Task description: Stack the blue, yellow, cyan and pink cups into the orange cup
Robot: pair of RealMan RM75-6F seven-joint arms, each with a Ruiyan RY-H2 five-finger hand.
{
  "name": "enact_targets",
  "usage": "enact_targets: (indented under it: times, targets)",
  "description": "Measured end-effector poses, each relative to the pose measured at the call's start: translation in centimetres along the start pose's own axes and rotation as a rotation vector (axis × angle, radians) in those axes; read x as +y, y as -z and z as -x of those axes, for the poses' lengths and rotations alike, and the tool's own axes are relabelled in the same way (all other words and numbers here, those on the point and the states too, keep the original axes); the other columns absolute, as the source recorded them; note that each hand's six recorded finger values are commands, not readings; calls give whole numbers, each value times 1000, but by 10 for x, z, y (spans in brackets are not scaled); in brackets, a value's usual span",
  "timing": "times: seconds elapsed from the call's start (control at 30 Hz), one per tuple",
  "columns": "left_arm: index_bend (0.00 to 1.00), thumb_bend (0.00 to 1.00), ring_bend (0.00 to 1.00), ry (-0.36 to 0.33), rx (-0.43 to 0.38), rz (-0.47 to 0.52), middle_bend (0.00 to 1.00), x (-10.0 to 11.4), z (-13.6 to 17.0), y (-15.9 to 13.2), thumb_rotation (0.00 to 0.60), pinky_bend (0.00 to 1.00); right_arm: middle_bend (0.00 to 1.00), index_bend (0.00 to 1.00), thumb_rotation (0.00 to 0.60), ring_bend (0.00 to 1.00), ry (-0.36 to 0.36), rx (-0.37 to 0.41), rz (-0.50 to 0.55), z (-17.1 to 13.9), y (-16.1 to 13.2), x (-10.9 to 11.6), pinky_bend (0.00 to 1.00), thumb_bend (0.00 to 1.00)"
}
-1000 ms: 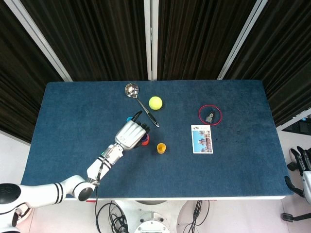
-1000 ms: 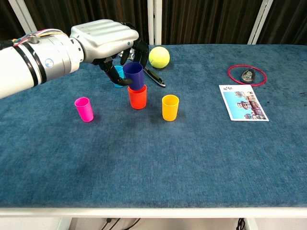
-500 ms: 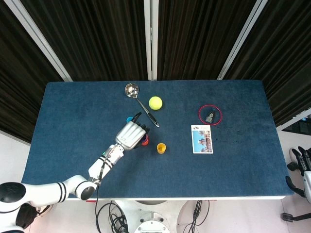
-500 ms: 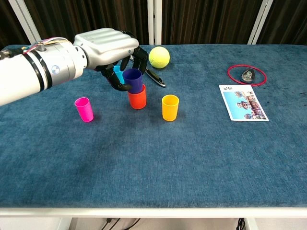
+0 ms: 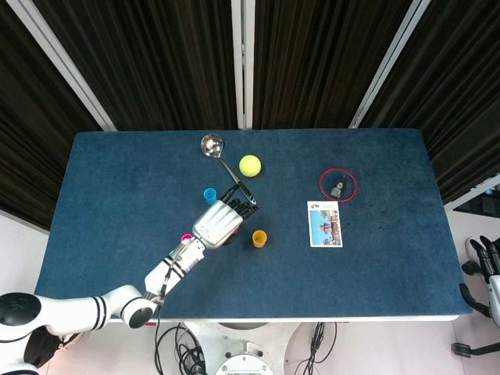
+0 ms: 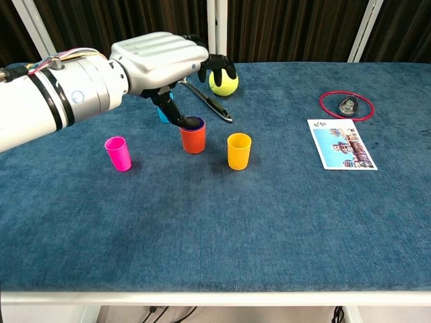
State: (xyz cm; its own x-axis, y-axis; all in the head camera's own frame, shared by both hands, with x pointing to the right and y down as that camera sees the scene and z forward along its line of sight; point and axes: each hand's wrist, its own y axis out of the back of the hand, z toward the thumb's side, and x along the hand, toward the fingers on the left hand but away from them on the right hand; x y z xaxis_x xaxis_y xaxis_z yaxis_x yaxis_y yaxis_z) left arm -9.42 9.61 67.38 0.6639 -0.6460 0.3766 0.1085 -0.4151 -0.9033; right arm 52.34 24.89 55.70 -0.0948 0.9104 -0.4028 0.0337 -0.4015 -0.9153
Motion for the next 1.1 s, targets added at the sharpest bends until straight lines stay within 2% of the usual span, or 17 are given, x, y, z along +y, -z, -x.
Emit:
enact_targets:
  times: [0.2,0.4,0.57,0.77,1.1]
  targets:
    - [175,214,262,31,-85,-17,237,-3,5,-33,600,55,0,0,600,0,-2,-1,5,-2,1,-1,0,293]
    - [175,215,260,34,-116,-62,237,-15,-7,-51,600,54,0,0,600,0,-2,6,10,-3,2,-1,0,294]
    - [180,215,245,43,-117,-135,237,-25,-19,-55,600,52,0,0,600,0,-5,1,14,-3,6,-1,0,295]
    - [214,215,247,78,-106,-147,245,-37,-28,-54,600,52,0,0,600,0,-8,-2,20,-2,10,-1,0,295]
    - [376,218,372,98,-92,-171,373,-45,-30,-50,600,82,0,0,600,0,-7,-4,24,-2,13,-1,0,299]
